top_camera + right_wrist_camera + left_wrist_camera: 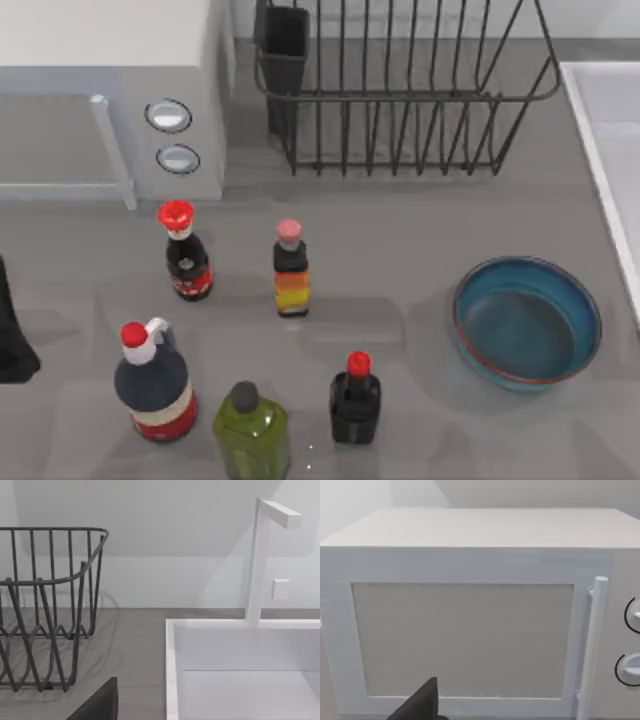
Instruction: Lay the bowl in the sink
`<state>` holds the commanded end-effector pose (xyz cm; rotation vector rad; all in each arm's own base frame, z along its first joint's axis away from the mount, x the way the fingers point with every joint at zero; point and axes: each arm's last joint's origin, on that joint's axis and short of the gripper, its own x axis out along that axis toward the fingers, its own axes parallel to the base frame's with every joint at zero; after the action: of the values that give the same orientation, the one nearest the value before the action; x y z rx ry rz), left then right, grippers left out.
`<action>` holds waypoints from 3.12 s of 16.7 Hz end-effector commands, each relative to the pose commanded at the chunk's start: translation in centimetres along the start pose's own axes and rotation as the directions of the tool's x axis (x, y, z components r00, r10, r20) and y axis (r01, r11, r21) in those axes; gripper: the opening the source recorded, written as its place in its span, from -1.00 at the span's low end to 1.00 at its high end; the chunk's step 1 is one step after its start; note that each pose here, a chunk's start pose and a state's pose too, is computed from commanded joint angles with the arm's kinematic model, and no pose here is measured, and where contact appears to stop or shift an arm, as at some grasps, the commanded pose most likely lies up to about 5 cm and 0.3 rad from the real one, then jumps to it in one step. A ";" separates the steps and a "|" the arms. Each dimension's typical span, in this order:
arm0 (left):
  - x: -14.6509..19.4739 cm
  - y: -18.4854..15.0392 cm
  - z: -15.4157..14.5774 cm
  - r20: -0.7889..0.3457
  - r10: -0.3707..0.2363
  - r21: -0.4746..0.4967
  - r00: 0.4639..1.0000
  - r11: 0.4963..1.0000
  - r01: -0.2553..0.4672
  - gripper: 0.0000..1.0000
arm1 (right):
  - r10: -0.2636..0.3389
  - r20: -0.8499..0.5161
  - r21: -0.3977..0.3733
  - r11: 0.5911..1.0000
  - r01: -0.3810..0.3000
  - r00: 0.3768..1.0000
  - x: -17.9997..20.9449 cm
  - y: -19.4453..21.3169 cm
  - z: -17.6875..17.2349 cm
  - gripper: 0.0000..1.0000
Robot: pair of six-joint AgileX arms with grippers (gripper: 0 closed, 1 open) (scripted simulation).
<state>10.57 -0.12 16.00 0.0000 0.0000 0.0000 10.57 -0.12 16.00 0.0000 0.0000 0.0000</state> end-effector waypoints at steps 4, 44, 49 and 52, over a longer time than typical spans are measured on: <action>0.0 0.0 0.0 0.000 0.000 0.000 1.000 1.000 0.000 1.00 | 0.008 -0.030 0.007 1.000 -0.008 1.000 0.0 0.1 0.6 1.00; 0.0 0.0 0.0 0.000 0.000 0.000 1.000 1.000 0.000 1.00 | 0.001 -1.000 0.001 1.000 0.010 0.003 20.0 8.3 -2.6 1.00; 0.0 0.0 0.0 0.000 0.000 0.000 1.000 1.000 0.000 1.00 | 0.000 -1.000 0.000 1.000 0.010 0.000 19.9 8.3 -3.1 1.00; 0.0 0.0 0.0 0.000 0.000 0.000 1.000 1.000 0.000 1.00 | 0.000 -1.000 0.000 1.000 0.010 0.000 19.9 8.3 -3.1 0.55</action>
<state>10.57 -0.12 16.00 0.0000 0.0000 0.0000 30.46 8.17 12.90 0.0076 1.5708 -0.0081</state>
